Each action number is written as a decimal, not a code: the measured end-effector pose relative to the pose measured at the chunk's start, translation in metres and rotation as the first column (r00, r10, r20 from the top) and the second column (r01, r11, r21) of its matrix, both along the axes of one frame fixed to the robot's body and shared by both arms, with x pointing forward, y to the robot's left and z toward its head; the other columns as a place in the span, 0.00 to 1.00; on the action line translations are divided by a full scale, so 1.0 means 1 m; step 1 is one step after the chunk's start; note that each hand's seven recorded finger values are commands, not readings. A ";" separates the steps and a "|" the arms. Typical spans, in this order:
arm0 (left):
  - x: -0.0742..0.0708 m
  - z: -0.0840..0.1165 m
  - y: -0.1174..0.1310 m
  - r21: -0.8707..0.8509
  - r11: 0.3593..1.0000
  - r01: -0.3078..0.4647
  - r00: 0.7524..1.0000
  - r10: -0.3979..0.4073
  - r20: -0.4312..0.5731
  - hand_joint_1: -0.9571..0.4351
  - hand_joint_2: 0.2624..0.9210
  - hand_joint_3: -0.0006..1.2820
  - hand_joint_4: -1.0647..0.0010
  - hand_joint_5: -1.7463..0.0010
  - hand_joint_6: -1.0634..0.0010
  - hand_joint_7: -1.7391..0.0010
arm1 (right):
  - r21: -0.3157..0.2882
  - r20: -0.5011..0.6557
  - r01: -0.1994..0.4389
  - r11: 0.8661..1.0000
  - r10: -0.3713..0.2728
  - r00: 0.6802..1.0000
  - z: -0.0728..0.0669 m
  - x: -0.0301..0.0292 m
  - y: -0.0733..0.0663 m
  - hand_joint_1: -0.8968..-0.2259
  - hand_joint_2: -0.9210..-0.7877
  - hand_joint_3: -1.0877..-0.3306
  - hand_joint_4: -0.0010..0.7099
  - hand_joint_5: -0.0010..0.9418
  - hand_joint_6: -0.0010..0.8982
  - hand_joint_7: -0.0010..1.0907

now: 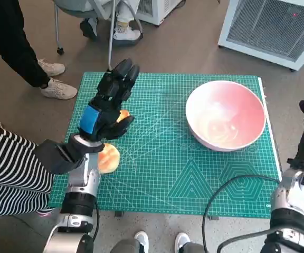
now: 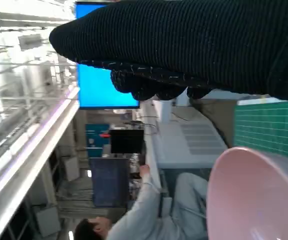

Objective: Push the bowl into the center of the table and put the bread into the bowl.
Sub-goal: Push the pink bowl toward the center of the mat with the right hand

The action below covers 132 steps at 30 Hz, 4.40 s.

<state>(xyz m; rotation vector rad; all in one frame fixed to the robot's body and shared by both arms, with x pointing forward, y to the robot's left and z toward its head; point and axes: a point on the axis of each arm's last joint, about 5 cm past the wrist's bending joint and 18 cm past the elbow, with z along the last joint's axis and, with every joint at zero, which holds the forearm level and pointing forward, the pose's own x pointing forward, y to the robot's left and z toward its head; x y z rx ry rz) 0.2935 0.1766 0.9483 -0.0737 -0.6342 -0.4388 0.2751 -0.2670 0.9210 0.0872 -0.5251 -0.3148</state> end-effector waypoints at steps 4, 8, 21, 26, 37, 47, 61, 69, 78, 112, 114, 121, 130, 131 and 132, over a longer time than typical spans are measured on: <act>0.000 -0.002 0.000 0.000 1.000 0.006 1.000 -0.006 -0.007 0.23 1.00 0.27 0.92 1.00 1.00 0.80 | -0.004 -0.004 -0.005 1.000 0.005 1.000 0.000 0.0000 0.001 0.49 0.00 0.27 0.25 0.02 0.07 0.36; 0.000 -0.003 0.000 -0.001 1.000 0.009 1.000 -0.009 -0.014 0.23 1.00 0.27 0.92 1.00 1.00 0.80 | -0.008 -0.008 -0.010 1.000 0.010 1.000 -0.001 0.0002 0.001 0.50 0.00 0.27 0.24 0.01 0.07 0.37; 0.000 -0.006 0.002 -0.009 1.000 0.023 0.999 -0.023 -0.026 0.23 1.00 0.28 0.92 1.00 1.00 0.81 | 0.007 -0.073 -0.012 1.000 0.012 0.997 -0.007 0.0001 -0.002 0.56 0.00 0.22 0.23 0.00 0.08 0.37; 0.000 -0.006 0.002 -0.014 1.000 0.023 0.999 -0.024 -0.024 0.23 1.00 0.28 0.93 1.00 1.00 0.81 | 0.027 -0.109 -0.014 1.000 0.017 0.994 -0.010 0.0022 -0.001 0.54 0.00 0.21 0.22 0.00 0.06 0.36; 0.000 -0.006 0.005 -0.011 1.000 0.021 1.000 -0.021 -0.021 0.23 1.00 0.28 0.93 1.00 1.00 0.82 | 0.085 -0.220 -0.015 0.996 0.033 0.975 -0.016 0.0073 -0.002 0.57 0.00 0.19 0.21 0.00 0.05 0.34; 0.000 -0.006 0.007 -0.013 1.000 0.019 1.000 -0.019 -0.018 0.26 1.00 0.28 0.96 1.00 1.00 0.83 | 0.136 -0.299 -0.003 0.991 0.044 0.953 -0.019 0.0121 0.001 0.57 0.00 0.17 0.21 0.00 0.08 0.33; -0.001 -0.005 0.012 -0.003 1.000 0.007 1.000 -0.007 -0.014 0.24 1.00 0.29 0.94 0.99 0.99 0.84 | 0.159 -0.387 -0.021 0.987 0.082 0.918 -0.026 0.0155 0.013 0.47 0.00 0.26 0.22 0.00 0.12 0.28; -0.001 -0.005 0.015 0.003 1.000 -0.001 1.000 0.001 -0.015 0.25 1.00 0.29 0.95 1.00 0.98 0.83 | 0.162 -0.410 -0.049 0.986 0.112 0.905 -0.025 0.0199 0.017 0.45 0.00 0.31 0.22 0.00 0.15 0.26; -0.003 -0.006 0.019 0.004 1.000 -0.026 1.000 0.026 -0.013 0.26 1.00 0.28 0.94 0.99 0.96 0.83 | 0.152 -0.439 -0.091 0.984 0.150 0.886 -0.025 0.0237 0.024 0.46 0.00 0.29 0.19 0.00 0.17 0.21; -0.007 -0.006 0.027 0.010 0.997 -0.082 0.997 0.082 -0.002 0.22 1.00 0.28 0.91 0.99 0.96 0.83 | 0.216 -0.410 -0.296 0.931 0.361 0.837 -0.020 0.0429 0.090 0.48 0.00 0.26 0.18 0.00 0.17 0.16; -0.007 -0.006 0.027 0.011 0.996 -0.089 0.996 0.089 -0.003 0.22 1.00 0.29 0.91 0.99 0.96 0.83 | 0.223 -0.409 -0.301 0.927 0.370 0.834 -0.020 0.0433 0.092 0.48 0.00 0.25 0.17 0.00 0.17 0.16; -0.008 -0.003 0.027 -0.008 0.997 -0.074 0.997 0.074 -0.002 0.27 1.00 0.27 0.92 1.00 0.96 0.83 | 0.251 -0.402 -0.327 0.911 0.406 0.821 -0.019 0.0456 0.103 0.48 0.00 0.24 0.17 0.00 0.16 0.15; -0.009 -0.002 0.027 0.000 0.997 -0.075 0.997 0.075 0.006 0.26 1.00 0.26 0.91 1.00 0.95 0.83 | 0.266 -0.391 -0.356 0.896 0.438 0.810 -0.018 0.0473 0.113 0.47 0.00 0.25 0.17 0.00 0.17 0.14; -0.009 -0.002 0.027 0.000 0.997 -0.077 0.997 0.077 0.006 0.26 1.00 0.26 0.91 1.00 0.95 0.83 | 0.264 -0.390 -0.357 0.896 0.438 0.810 -0.017 0.0474 0.112 0.47 0.00 0.25 0.17 0.00 0.17 0.14; -0.010 -0.003 0.027 -0.001 0.997 -0.080 0.997 0.080 0.005 0.25 1.00 0.26 0.91 1.00 0.95 0.83 | 0.259 -0.386 -0.359 0.897 0.437 0.813 -0.017 0.0476 0.112 0.47 0.00 0.25 0.17 0.00 0.17 0.13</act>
